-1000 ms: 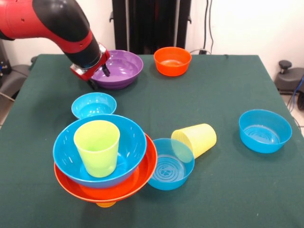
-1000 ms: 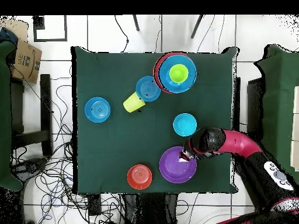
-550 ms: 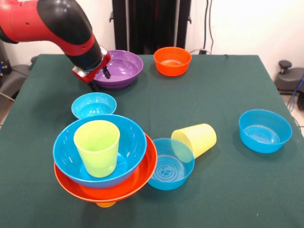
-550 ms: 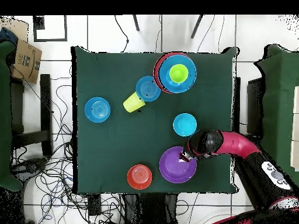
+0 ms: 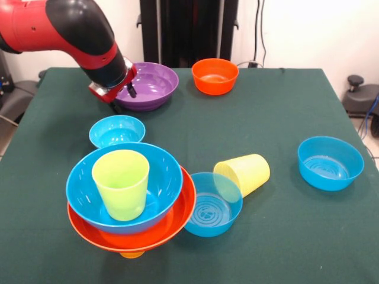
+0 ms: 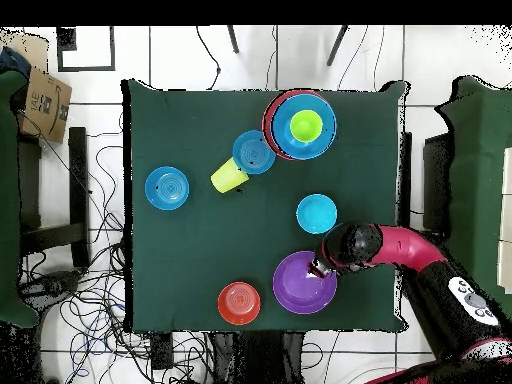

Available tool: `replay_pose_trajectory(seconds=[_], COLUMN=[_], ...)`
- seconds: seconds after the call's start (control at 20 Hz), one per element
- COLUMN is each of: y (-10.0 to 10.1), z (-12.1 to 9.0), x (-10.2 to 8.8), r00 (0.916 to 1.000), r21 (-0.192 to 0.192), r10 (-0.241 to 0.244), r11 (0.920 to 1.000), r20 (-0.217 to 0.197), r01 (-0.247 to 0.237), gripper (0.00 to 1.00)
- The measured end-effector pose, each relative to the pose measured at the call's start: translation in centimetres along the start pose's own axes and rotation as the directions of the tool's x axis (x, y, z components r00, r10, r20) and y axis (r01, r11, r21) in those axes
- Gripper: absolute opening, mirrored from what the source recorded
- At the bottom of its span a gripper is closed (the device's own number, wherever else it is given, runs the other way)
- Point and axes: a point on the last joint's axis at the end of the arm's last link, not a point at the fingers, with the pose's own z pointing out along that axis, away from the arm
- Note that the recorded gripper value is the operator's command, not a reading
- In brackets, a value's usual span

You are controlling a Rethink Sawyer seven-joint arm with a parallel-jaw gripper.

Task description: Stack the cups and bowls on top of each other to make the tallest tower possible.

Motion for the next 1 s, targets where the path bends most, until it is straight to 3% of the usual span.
replay_pose_trajectory(seconds=[1.0], y=[-0.18], z=[-0.03], x=[0.44], r00=[1.0000], r21=[-0.001], r10=[0.008], r11=[1.0000], r20=[0.004], r01=[-0.008], gripper=[1.00])
